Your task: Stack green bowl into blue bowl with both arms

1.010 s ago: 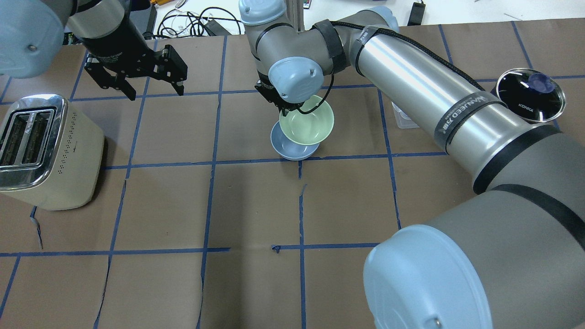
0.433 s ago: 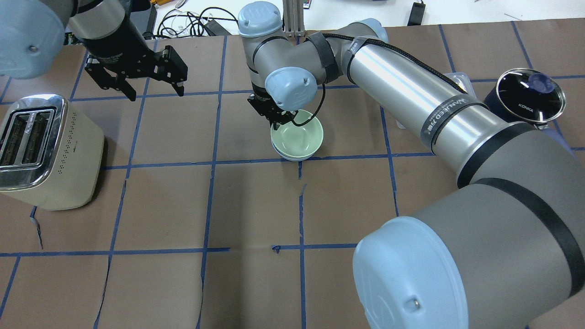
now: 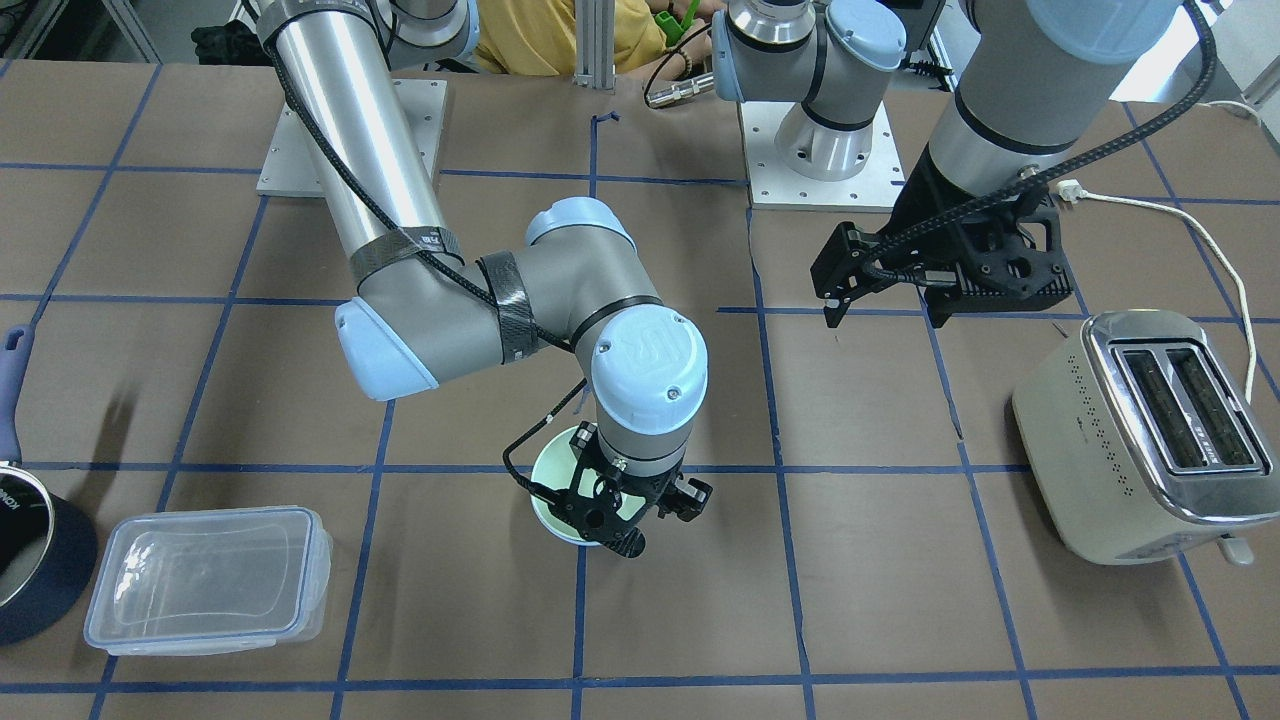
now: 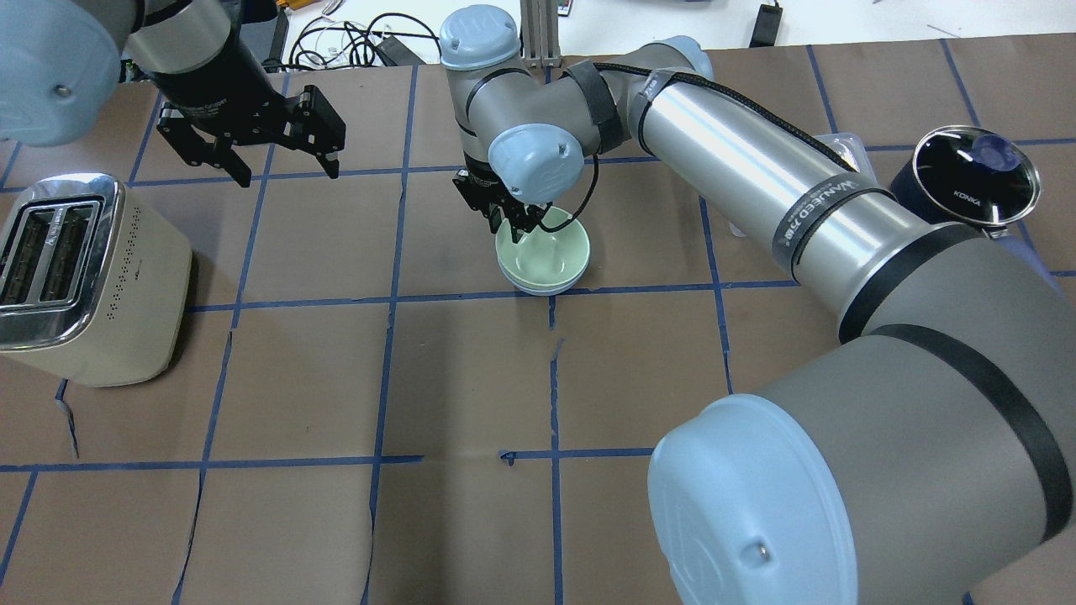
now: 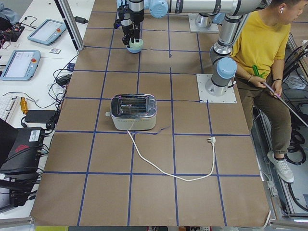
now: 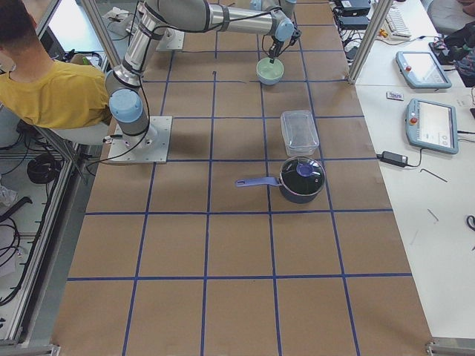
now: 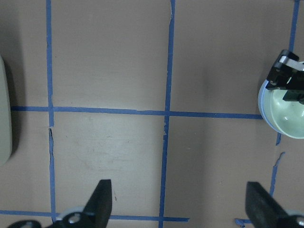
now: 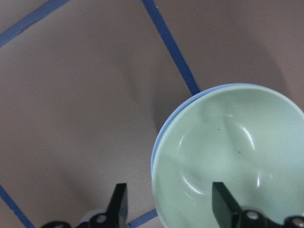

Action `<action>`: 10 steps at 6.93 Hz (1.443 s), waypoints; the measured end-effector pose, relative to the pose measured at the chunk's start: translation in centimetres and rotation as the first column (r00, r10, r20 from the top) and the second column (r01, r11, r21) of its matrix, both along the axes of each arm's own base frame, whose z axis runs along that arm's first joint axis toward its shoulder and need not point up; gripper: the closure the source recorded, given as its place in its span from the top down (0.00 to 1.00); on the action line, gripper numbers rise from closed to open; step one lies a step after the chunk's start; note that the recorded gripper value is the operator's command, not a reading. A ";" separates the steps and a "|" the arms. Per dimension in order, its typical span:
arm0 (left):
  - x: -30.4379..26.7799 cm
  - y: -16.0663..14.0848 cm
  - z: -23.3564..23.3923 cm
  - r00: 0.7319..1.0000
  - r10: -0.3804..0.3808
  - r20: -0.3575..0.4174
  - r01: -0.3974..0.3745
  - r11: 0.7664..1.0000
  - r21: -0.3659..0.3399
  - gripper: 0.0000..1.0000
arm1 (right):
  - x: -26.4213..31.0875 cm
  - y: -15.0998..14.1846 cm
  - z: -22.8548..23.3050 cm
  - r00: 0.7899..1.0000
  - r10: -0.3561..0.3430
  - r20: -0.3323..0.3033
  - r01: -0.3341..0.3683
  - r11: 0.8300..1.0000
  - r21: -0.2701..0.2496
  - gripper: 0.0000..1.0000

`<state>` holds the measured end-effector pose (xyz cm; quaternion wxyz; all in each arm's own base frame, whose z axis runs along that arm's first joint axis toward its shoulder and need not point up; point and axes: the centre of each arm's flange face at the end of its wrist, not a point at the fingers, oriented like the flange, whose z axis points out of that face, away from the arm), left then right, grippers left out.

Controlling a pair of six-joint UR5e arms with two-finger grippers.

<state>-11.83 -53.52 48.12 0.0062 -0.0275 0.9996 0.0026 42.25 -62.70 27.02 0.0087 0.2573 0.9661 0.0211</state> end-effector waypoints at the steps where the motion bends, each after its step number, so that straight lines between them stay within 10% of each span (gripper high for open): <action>1: 0.0 0.0 0.0 1.000 0.000 0.000 0.000 1.000 0.000 1.00 | -0.6 -0.5 1.9 1.000 -0.001 0.004 0.001 1.000 -0.012 1.00; 5: 0.0 0.0 0.2 1.000 0.000 0.001 0.000 1.000 -0.004 1.00 | -14.0 -1.6 14.0 0.981 0.192 0.005 -0.192 0.981 0.000 1.00; 10: -0.1 0.0 0.2 1.000 -0.001 0.001 0.001 1.000 -0.005 1.00 | -27.1 10.2 22.1 0.934 0.357 0.002 -0.356 0.934 -0.037 1.00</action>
